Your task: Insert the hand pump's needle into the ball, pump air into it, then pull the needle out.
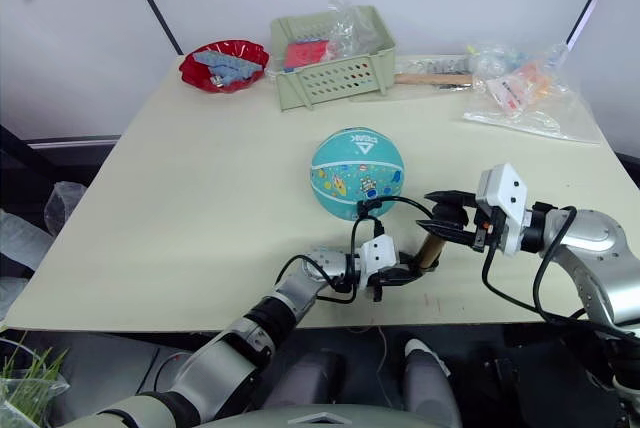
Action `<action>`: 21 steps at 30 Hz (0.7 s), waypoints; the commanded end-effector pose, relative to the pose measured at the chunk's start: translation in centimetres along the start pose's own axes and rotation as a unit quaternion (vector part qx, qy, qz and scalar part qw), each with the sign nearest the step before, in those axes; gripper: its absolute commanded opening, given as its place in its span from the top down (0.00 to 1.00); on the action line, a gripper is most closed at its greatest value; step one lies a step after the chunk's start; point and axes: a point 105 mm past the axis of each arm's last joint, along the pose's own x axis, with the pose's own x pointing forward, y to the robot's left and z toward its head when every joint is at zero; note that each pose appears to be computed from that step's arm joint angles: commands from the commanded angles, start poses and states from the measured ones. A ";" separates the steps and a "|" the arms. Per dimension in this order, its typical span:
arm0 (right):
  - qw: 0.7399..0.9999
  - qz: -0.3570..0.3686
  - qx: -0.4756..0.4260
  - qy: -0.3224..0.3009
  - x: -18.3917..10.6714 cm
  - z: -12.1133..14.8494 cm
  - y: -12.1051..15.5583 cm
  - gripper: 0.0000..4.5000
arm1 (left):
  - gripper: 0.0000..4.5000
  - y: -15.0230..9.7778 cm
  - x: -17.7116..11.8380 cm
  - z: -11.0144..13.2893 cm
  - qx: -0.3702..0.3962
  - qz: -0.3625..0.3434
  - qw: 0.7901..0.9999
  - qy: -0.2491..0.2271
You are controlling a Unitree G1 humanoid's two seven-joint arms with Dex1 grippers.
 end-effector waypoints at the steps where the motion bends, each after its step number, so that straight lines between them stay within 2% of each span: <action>1: 0.999 0.005 -0.037 -0.034 -1.7 4.5 -0.5 0.63 | 0.77 -1.9 -1.4 -5.0 -0.049 -0.017 0.995 0.084; 6: 0.997 0.011 -0.039 -0.063 -3.6 8.6 -0.9 0.63 | 0.77 -1.7 -1.5 -5.1 -0.048 -0.016 0.995 0.085; 15: 0.996 0.013 -0.041 -0.080 -5.8 12.9 -0.9 0.63 | 0.77 -1.9 -1.7 -5.2 -0.046 -0.019 0.995 0.085; 21: 0.998 0.017 -0.023 -0.060 -5.2 11.7 -0.7 0.63 | 0.77 -2.0 -1.5 -5.0 -0.042 -0.021 0.995 0.083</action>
